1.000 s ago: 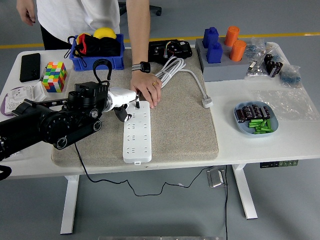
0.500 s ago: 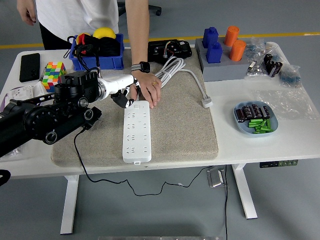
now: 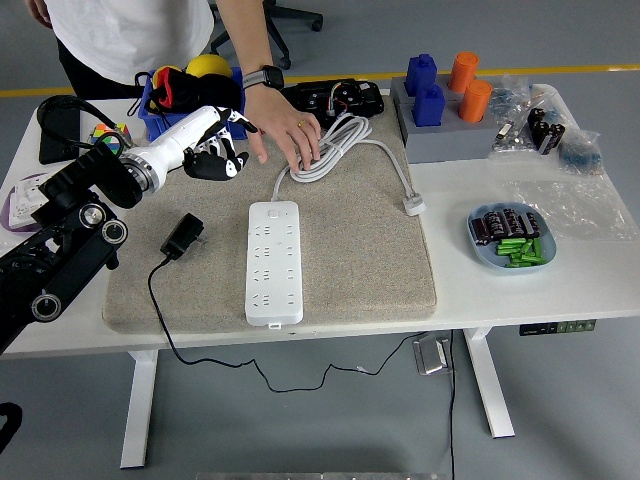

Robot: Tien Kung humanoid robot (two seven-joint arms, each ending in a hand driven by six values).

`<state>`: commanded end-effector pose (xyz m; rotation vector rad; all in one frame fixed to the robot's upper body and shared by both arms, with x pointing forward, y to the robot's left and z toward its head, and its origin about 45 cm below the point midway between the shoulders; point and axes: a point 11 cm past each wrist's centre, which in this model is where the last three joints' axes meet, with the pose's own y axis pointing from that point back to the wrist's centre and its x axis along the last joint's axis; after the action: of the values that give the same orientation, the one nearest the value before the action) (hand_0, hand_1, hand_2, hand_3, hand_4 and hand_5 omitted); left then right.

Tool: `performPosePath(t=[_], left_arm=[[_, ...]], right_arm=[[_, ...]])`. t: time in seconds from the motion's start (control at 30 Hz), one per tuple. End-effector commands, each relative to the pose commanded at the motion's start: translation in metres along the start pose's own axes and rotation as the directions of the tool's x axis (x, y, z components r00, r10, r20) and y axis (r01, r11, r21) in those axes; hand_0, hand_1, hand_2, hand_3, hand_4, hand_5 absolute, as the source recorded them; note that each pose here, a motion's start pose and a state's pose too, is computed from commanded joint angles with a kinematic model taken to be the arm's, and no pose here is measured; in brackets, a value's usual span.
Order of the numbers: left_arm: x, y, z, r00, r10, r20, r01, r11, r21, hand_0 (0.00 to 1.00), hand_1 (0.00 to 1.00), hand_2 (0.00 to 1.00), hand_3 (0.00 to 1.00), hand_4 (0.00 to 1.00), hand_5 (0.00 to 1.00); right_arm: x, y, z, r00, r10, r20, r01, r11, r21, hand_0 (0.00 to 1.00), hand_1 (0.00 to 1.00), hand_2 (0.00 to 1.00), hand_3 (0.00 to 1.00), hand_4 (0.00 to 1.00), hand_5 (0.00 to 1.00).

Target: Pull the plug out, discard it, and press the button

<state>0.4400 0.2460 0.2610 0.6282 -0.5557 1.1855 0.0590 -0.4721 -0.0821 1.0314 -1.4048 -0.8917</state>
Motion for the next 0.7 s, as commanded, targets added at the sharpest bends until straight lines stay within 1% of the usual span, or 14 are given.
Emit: performPosePath(t=[0.07,0.13,0.17,0.2,0.27,0.33,0.37,0.43,0.5,0.53,0.57,0.67,0.7], left_arm=[[0.014,0.007,-0.006,0.996,0.066,-0.066,-0.066,0.998,-0.006,0.244,0.322,0.403,0.743,0.687,0.164],[0.025,0.016,-0.016,0.981,0.129,-0.146,-0.132,0.991,-0.006,0.244,0.322,0.403,0.743,0.687,0.164],[0.031,0.02,-0.021,0.971,0.16,-0.178,-0.162,0.987,-0.001,0.407,0.541,0.534,0.781,0.713,0.282],[0.04,0.025,-0.027,0.957,0.197,-0.212,-0.199,0.98,0.008,0.407,0.541,0.534,0.781,0.713,0.282],[0.05,0.036,-0.044,0.922,0.261,-0.286,-0.262,0.964,0.035,0.407,0.541,0.534,0.781,0.713,0.282],[0.059,0.044,-0.06,0.893,0.31,-0.326,-0.306,0.95,0.064,0.407,0.541,0.534,0.781,0.713,0.282],[0.061,0.049,-0.069,0.881,0.333,-0.337,-0.324,0.942,0.083,0.758,0.766,0.744,0.822,0.771,0.518],[0.064,0.055,-0.081,0.867,0.361,-0.344,-0.345,0.932,0.11,0.758,0.766,0.744,0.822,0.771,0.518],[0.065,0.063,-0.098,0.856,0.388,-0.342,-0.357,0.922,0.152,0.758,0.766,0.744,0.822,0.771,0.518],[0.064,0.066,-0.102,0.853,0.394,-0.343,-0.358,0.919,0.165,0.758,0.766,0.744,0.822,0.771,0.518],[0.064,0.068,-0.106,0.85,0.398,-0.344,-0.358,0.917,0.175,0.883,0.902,0.892,0.871,0.791,0.711],[0.061,0.075,-0.12,0.842,0.412,-0.348,-0.359,0.91,0.209,0.883,0.902,0.892,0.871,0.791,0.711],[0.06,0.076,-0.122,0.841,0.414,-0.35,-0.358,0.909,0.214,0.883,0.902,0.892,0.871,0.791,0.711]], right_arm=[[0.0,0.0,-0.001,1.0,0.001,-0.002,-0.001,1.0,0.001,0.785,0.746,0.742,0.744,0.788,0.795],[0.0,0.0,-0.001,1.0,0.001,-0.003,-0.001,1.0,0.001,0.785,0.746,0.742,0.744,0.788,0.795],[0.0,0.0,-0.001,1.0,0.001,-0.005,-0.001,1.0,0.001,0.785,0.747,0.742,0.744,0.788,0.795],[0.0,0.0,-0.001,1.0,0.001,-0.005,-0.001,1.0,0.002,0.785,0.747,0.742,0.744,0.788,0.795],[0.0,0.0,-0.001,1.0,0.0,-0.006,0.0,1.0,0.001,0.785,0.747,0.742,0.744,0.788,0.795],[0.0,0.0,-0.001,1.0,-0.001,-0.008,0.001,1.0,0.001,0.785,0.747,0.742,0.744,0.788,0.795],[-0.001,0.0,-0.001,1.0,-0.001,-0.008,0.001,1.0,0.001,0.785,0.746,0.742,0.744,0.788,0.795],[0.0,0.0,-0.001,1.0,0.0,-0.01,0.0,1.0,0.001,0.785,0.746,0.742,0.744,0.788,0.795],[0.001,0.0,-0.001,1.0,0.002,-0.011,-0.002,1.0,0.002,0.785,0.746,0.742,0.744,0.788,0.795],[0.001,0.0,-0.001,1.0,0.002,-0.011,-0.002,1.0,0.002,0.785,0.746,0.742,0.744,0.788,0.795],[0.001,0.0,-0.001,1.0,0.003,-0.012,-0.003,1.0,0.002,0.785,0.747,0.742,0.743,0.788,0.796],[0.001,0.0,-0.003,1.0,0.003,-0.013,-0.003,1.0,0.004,0.785,0.747,0.742,0.743,0.788,0.796],[0.001,0.0,-0.003,1.0,0.003,-0.013,-0.003,1.0,0.005,0.785,0.747,0.742,0.743,0.788,0.796]])
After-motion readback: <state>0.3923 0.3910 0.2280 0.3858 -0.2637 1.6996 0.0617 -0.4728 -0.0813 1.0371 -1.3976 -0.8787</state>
